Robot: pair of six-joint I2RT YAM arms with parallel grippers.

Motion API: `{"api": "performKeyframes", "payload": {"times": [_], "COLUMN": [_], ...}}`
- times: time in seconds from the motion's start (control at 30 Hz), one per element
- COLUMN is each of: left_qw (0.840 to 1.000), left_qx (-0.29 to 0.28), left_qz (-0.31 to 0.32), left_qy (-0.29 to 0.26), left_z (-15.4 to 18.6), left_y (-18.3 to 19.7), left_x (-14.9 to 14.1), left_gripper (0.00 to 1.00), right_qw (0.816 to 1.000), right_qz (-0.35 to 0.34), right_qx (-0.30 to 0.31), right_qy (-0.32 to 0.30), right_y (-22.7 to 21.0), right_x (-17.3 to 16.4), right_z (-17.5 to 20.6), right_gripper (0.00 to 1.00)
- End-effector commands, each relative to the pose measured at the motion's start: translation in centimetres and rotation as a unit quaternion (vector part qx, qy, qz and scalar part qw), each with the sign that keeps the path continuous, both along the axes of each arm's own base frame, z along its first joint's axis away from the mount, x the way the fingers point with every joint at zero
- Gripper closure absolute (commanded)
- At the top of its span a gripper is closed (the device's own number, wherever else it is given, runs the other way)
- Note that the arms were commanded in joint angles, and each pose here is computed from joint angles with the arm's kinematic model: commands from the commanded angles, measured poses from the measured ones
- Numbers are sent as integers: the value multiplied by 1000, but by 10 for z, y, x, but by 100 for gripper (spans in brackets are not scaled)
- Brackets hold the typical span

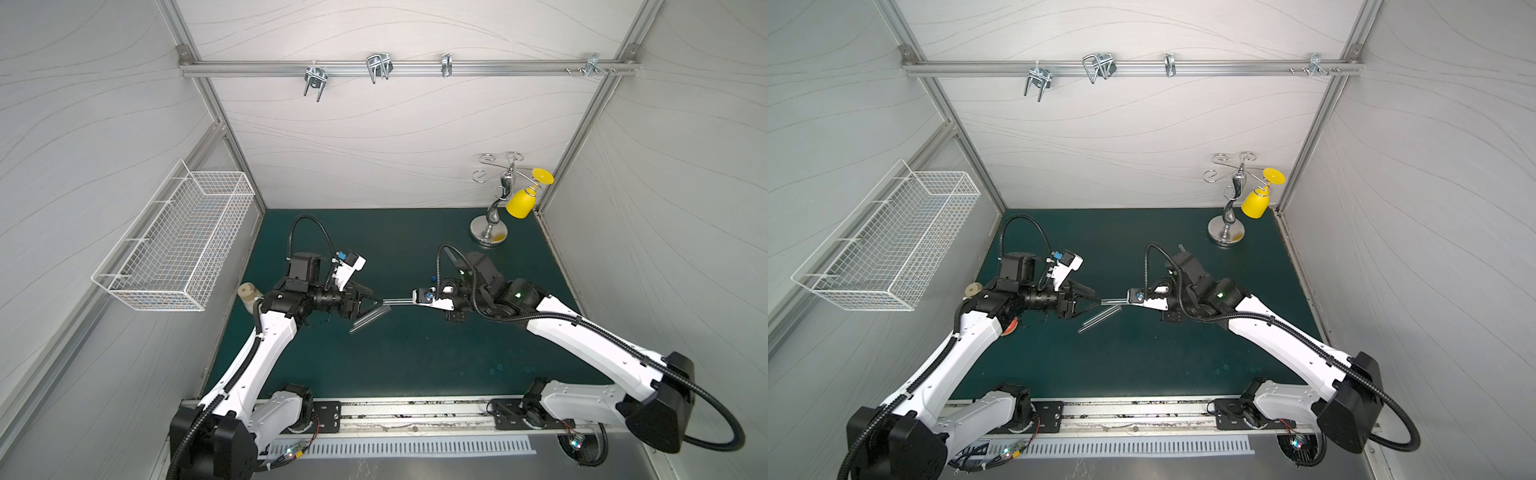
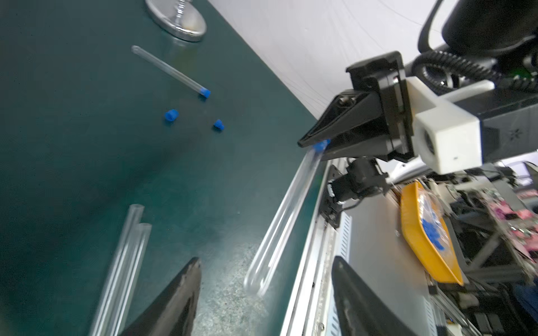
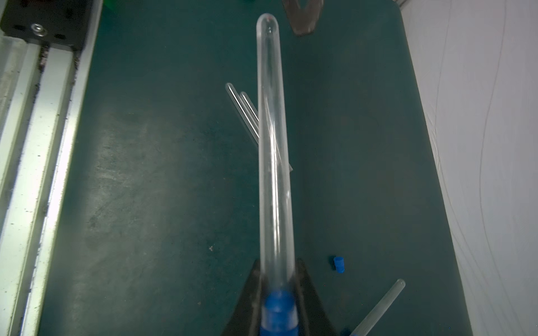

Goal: Insert stoppers into test tubes
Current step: Place the test tube at the center of the board.

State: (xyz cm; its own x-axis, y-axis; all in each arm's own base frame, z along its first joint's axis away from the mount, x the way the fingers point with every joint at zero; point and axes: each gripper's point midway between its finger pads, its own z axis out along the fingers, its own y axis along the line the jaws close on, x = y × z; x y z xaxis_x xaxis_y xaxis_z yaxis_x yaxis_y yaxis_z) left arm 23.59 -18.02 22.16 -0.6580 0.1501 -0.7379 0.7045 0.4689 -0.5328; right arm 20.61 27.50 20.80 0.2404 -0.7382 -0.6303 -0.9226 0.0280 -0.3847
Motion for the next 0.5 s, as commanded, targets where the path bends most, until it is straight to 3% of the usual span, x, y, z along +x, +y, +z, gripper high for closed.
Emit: {"api": "performKeyframes", "payload": {"times": [0.0, 0.2, 0.47], "left_qw": [994, 972, 961], "left_qx": [73, 160, 194], "left_qz": [71, 156, 183], "left_qy": [-46, -66, -80], "left_z": [-1, -27, -27], "left_y": [21, 55, 69], "left_x": [26, 51, 59], "left_gripper": [24, 12, 9], "right_qw": [995, 973, 930], "right_qz": [-68, -204, -334], "right_qx": [72, 97, 109], "right_qy": [18, 51, 107], "right_y": [-7, -34, -62], "right_x": [18, 65, 123], "right_z": [14, -5, -40], "right_gripper": [90, 89, 88]}}
